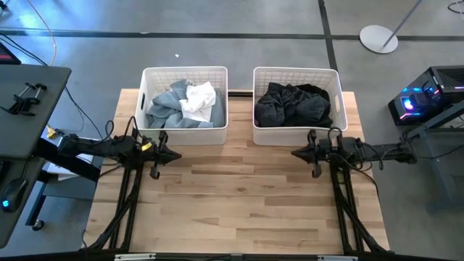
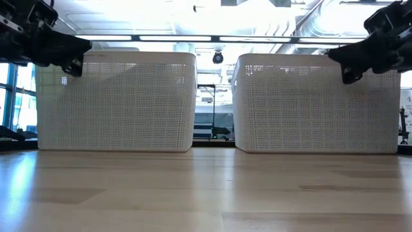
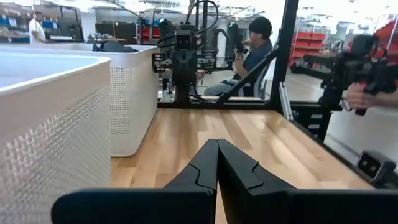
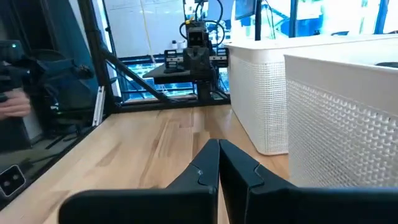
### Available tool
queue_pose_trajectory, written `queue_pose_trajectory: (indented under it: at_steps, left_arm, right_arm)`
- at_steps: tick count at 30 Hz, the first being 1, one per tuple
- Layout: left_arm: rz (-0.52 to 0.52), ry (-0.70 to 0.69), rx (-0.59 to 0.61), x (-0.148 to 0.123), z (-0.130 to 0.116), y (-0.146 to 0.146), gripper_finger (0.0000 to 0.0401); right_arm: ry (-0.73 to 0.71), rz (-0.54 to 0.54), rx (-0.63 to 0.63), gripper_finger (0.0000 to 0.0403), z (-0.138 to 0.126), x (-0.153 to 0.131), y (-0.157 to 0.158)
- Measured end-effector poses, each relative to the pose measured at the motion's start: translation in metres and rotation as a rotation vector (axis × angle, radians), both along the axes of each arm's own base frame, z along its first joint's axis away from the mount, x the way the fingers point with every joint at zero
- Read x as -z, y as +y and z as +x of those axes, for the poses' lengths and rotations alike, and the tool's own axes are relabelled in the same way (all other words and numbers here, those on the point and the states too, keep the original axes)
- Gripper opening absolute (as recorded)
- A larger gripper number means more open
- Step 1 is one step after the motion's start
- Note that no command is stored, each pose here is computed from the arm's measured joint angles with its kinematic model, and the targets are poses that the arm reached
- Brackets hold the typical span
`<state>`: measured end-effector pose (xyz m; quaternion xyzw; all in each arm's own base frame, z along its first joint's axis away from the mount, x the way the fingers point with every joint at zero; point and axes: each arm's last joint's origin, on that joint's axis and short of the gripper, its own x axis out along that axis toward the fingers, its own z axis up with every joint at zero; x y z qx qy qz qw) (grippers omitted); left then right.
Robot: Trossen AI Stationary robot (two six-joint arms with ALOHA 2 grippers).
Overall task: Sort clothes
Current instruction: Return to Home Position
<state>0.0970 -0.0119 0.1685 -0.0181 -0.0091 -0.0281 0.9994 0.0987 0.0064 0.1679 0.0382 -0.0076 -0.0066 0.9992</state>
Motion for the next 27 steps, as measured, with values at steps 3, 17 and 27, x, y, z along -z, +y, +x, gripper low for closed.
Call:
queue_pose_trajectory:
  at_steps: [3, 17, 27]
  left_arm:
    - [0.035, -0.002, -0.004, 0.0, 0.0, 0.0001, 0.0]
    - [0.02, -0.001, -0.004, 0.0, 0.0, 0.0001, 0.0]
    - [0.02, -0.001, -0.005, 0.0, 0.0, 0.0001, 0.0]
  right_arm:
    - [0.004, 0.006, 0.003, 0.0, 0.0003, 0.0004, -0.0037]
    - [0.009, -0.209, -0.07, 0.0, 0.0004, 0.0013, -0.0041]
    - [0.006, -0.209, -0.092, 0.0, 0.0003, 0.0013, -0.0034]
